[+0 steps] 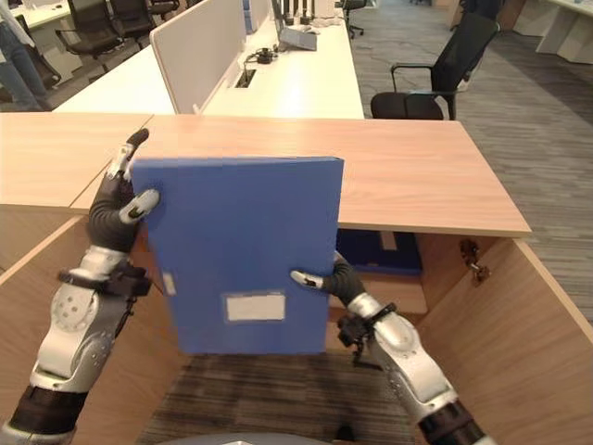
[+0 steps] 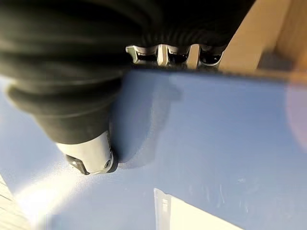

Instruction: Put the empty folder in the office cabinet

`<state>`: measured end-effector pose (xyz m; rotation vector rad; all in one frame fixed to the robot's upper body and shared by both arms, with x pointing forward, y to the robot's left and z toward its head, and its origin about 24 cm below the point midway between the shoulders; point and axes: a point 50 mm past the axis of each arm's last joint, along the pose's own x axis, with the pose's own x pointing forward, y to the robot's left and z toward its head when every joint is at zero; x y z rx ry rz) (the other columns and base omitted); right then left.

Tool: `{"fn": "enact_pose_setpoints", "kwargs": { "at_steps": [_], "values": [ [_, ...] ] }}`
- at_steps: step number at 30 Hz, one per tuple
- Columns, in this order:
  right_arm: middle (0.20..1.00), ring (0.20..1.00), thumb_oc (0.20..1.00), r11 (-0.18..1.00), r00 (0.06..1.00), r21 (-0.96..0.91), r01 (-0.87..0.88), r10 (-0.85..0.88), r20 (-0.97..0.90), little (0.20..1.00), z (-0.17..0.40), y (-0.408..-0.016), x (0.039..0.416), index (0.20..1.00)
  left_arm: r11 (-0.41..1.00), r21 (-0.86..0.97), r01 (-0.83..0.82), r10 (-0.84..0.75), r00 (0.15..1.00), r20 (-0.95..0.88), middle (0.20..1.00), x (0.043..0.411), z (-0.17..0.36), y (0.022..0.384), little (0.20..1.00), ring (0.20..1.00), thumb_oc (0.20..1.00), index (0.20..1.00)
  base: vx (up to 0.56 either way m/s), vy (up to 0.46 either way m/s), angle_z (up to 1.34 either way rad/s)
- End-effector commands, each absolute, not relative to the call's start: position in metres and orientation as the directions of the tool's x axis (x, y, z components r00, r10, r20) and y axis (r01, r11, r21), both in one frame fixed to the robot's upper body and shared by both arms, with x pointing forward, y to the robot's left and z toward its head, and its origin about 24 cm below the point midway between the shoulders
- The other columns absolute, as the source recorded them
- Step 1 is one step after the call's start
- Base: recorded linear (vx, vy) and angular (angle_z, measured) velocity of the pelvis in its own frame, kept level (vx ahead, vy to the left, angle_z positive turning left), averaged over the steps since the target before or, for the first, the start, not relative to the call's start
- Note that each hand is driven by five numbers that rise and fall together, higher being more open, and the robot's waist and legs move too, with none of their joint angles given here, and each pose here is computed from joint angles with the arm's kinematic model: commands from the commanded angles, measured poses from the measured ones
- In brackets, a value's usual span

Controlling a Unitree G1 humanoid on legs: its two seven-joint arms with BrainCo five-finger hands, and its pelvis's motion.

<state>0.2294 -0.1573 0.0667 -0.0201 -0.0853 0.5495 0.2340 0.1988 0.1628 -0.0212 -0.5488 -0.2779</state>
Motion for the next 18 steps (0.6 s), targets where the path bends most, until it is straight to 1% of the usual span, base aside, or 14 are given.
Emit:
{"fn": "enact_pose_setpoints", "kwargs": {
  "at_steps": [1, 2, 3, 6, 7, 8, 10, 11, 15, 16, 17, 18],
  "values": [
    [0.2, 0.2, 0.2, 0.855, 0.831, -0.141, -0.499, 0.519, 0.2, 0.2, 0.091, -0.164, 0.227, 0.2, 0.924, 0.079, 0.375, -0.337, 0.698, 0.631, 1.0, 0.222, 0.195, 0.209, 1.0, 1.0, 1.0, 1.0, 0.0, 0.0, 0.0],
    [0.2, 0.2, 0.2, 0.856, 0.838, -0.153, -0.493, 0.515, 0.181, 0.2, 0.088, -0.169, 0.225, 0.2, 0.911, 0.086, 0.403, -0.365, 0.692, 0.623, 1.0, 0.217, 0.195, 0.212, 1.0, 1.0, 1.0, 1.0, 0.0, 0.0, 0.0],
    [0.2, 0.2, 0.2, 0.865, 0.864, -0.188, -0.465, 0.49, 0.117, 0.2, 0.076, -0.184, 0.218, 0.2, 0.879, 0.064, 0.472, -0.422, 0.708, 0.566, 1.0, 0.206, 0.186, 0.221, 1.0, 1.0, 1.0, 1.0, 0.0, 0.0, 0.0],
    [0.2, 0.2, 0.2, 0.873, 0.879, -0.181, -0.452, 0.471, 0.078, 0.2, 0.067, -0.191, 0.211, 0.2, 0.867, 0.052, 0.495, -0.444, 0.722, 0.53, 1.0, 0.196, 0.18, 0.226, 1.0, 1.0, 1.0, 1.0, 0.0, 0.0, 0.0],
    [0.2, 0.2, 0.2, 0.885, 0.897, -0.172, -0.432, 0.442, 0.023, 0.2, 0.055, -0.199, 0.206, 0.2, 0.865, 0.007, 0.502, -0.438, 0.748, 0.499, 1.0, 0.193, 0.171, 0.229, 1.0, 1.0, 1.0, 1.0, 0.0, 0.0, 0.0],
    [0.2, 0.2, 0.2, 0.885, 0.896, -0.172, -0.433, 0.443, 0.022, 0.2, 0.055, -0.199, 0.206, 0.2, 0.865, 0.006, 0.502, -0.438, 0.749, 0.498, 1.0, 0.193, 0.171, 0.229, 1.0, 1.0, 1.0, 1.0, 0.0, 0.0, 0.0],
    [0.2, 0.2, 0.2, 0.887, 0.903, -0.174, -0.428, 0.43, -0.027, 0.2, 0.046, -0.205, 0.2, 0.2, 0.872, -0.03, 0.489, -0.422, 0.78, 0.462, 1.0, 0.189, 0.162, 0.235, 1.0, 1.0, 1.0, 1.0, 0.0, 0.0, 0.0],
    [0.2, 0.2, 0.2, 0.884, 0.903, -0.185, -0.429, 0.422, -0.079, 0.2, 0.038, -0.211, 0.193, 0.2, 0.875, -0.071, 0.479, -0.41, 0.811, 0.418, 1.0, 0.184, 0.151, 0.24, 1.0, 1.0, 1.0, 1.0, 0.0, 0.0, 0.0],
    [0.2, 0.2, 0.2, 0.887, 0.899, -0.156, -0.435, 0.417, -0.133, 0.2, 0.028, -0.216, 0.188, 0.2, 0.866, -0.138, 0.481, -0.413, 0.843, 0.346, 1.0, 0.177, 0.133, 0.244, 1.0, 1.0, 1.0, 1.0, 0.0, 0.0, 0.0],
    [0.2, 0.2, 0.2, 0.9, 0.901, -0.121, -0.418, 0.394, -0.18, 0.2, 0.016, -0.22, 0.184, 0.2, 0.879, -0.151, 0.452, -0.403, 0.874, 0.271, 1.0, 0.176, 0.117, 0.248, 1.0, 1.0, 1.0, 1.0, 0.0, 0.0, 0.0],
    [0.2, 0.2, 0.2, 0.897, 0.895, -0.125, -0.425, 0.395, -0.207, 0.2, 0.011, -0.222, 0.181, 0.2, 0.883, -0.17, 0.437, -0.397, 0.89, 0.223, 1.0, 0.173, 0.107, 0.252, 1.0, 1.0, 1.0, 1.0, 0.0, 0.0, 0.0],
    [0.2, 0.2, 0.2, 0.897, 0.895, -0.125, -0.425, 0.395, -0.207, 0.2, 0.011, -0.222, 0.181, 0.2, 0.883, -0.17, 0.437, -0.397, 0.89, 0.223, 1.0, 0.173, 0.107, 0.252, 1.0, 1.0, 1.0, 1.0, 0.0, 0.0, 0.0]
  ]
}}
